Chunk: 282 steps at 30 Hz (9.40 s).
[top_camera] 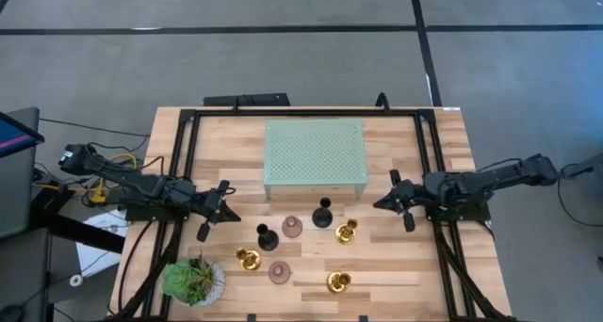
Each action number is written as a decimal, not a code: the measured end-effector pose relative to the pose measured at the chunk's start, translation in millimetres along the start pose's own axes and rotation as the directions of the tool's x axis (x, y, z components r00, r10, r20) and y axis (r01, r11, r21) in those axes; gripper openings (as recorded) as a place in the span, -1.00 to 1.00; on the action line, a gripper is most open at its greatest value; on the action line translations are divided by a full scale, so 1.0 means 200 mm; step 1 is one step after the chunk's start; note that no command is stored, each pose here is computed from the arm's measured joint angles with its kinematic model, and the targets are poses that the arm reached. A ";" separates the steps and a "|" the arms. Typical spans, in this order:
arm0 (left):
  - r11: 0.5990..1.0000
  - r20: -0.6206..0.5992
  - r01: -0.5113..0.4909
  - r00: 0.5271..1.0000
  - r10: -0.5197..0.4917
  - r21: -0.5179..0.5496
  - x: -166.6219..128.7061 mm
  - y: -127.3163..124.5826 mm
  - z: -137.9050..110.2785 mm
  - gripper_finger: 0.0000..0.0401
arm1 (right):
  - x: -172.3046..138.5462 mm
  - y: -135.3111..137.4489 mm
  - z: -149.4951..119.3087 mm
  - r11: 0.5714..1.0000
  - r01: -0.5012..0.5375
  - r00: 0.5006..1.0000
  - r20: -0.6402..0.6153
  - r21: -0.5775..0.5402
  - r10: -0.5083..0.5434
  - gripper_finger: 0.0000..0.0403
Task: Pick & Place candle stick holders
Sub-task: Put the top gold candle holder on the shelf, then put the top black candle holder on the shelf
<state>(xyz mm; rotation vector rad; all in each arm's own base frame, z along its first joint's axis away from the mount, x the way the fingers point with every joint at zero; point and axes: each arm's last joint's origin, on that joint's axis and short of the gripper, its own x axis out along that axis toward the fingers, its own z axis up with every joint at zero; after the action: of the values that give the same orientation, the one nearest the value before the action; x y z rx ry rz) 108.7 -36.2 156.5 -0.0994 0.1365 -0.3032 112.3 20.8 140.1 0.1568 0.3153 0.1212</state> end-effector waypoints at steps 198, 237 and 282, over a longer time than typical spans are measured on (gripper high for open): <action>1.000 0.000 0.000 1.000 0.000 0.000 0.00 0.00 0.00 -0.96 | -0.14 -0.14 0.98 0.975 0.107 0.861 -0.509 0.193 0.006 -0.48; 1.000 -0.009 -0.002 1.000 0.002 0.000 0.00 0.00 0.00 -0.96 | 0.54 0.38 0.28 0.957 0.268 0.933 -0.220 -0.107 -0.286 -0.70; 1.000 -0.020 -0.003 1.000 0.003 0.000 0.01 0.00 -0.01 -0.96 | 0.76 0.29 0.24 0.932 0.360 0.930 -0.062 -0.043 -0.362 -0.58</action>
<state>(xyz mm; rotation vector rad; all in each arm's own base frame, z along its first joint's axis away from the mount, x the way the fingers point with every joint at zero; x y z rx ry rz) 109.7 -36.5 154.6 -0.0960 0.1560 -0.3013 265.4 92.3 149.7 0.0620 0.4065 -0.2345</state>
